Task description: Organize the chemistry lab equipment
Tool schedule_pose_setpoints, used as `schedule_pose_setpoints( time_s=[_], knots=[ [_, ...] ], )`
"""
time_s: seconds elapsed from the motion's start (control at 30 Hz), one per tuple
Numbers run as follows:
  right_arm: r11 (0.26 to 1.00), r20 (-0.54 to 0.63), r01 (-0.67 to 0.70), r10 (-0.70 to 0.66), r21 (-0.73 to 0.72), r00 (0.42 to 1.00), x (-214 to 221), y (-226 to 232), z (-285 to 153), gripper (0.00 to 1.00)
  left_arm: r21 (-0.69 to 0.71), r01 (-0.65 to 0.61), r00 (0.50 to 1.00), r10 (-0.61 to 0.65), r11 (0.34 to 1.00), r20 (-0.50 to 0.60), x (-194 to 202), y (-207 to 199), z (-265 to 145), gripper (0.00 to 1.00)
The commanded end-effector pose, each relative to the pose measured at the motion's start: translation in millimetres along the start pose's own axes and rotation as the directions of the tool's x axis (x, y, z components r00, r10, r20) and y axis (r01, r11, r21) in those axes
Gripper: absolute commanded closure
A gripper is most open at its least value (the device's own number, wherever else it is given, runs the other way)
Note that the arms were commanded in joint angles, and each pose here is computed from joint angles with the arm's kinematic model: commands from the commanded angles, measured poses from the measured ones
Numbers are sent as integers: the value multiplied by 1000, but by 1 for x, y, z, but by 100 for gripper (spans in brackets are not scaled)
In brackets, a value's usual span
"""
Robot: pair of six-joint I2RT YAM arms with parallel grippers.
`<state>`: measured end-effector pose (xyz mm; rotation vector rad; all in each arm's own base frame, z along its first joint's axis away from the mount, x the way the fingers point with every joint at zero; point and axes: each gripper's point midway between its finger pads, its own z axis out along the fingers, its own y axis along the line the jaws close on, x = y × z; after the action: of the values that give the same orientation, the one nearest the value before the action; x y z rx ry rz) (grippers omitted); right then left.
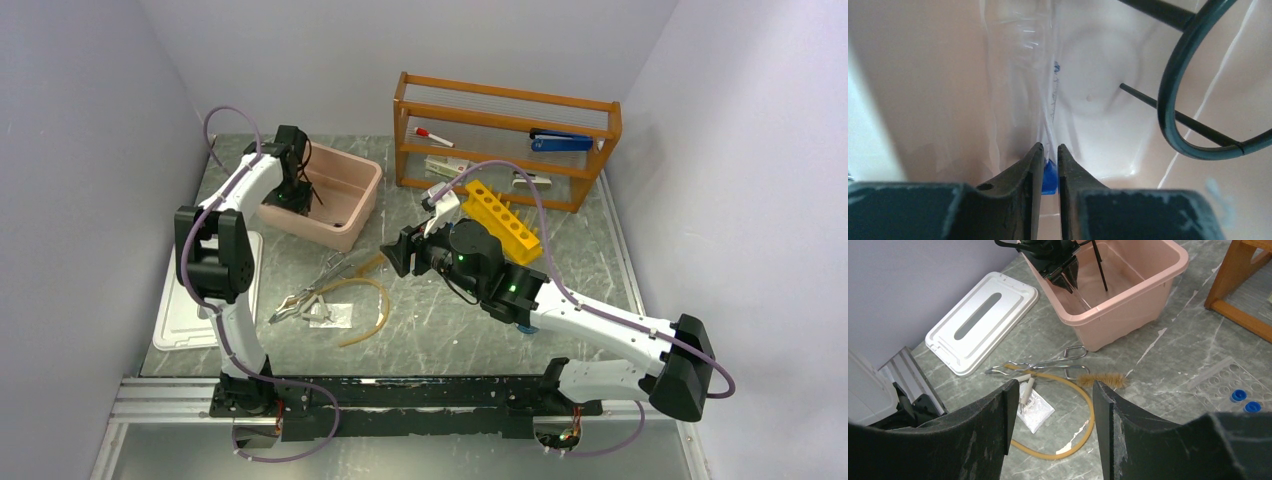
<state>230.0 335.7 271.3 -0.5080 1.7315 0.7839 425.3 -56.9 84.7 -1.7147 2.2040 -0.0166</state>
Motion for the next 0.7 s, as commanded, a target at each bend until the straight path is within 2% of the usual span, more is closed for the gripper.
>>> schedule_pose_setpoints(
  time_s=[0.0, 0.17, 0.4, 0.57, 0.67],
  knots=[
    [1000, 26, -5, 5, 15, 1000, -11, -2, -3, 41, 6, -9, 998, 9, 1000, 59, -18, -3, -10, 78],
    [1000, 12, -1, 0, 19, 1000, -6, -3, -1, 41, 40, -41, 995, 37, 998, 93, -28, -10, -26, 70],
    [998, -69, 23, -19, 58, 997, 18, -13, 0, 40, 172, -119, 988, 100, 978, 113, -36, -26, -65, 69],
    [989, -220, 78, -49, 127, 974, 61, -33, -7, 38, 348, -215, 976, 185, 912, 117, -33, -30, -112, 70],
    [979, -339, 123, -62, 162, 939, 89, -45, -18, 37, 483, -270, 963, 236, 833, 132, -27, -24, -147, 74]
  ],
)
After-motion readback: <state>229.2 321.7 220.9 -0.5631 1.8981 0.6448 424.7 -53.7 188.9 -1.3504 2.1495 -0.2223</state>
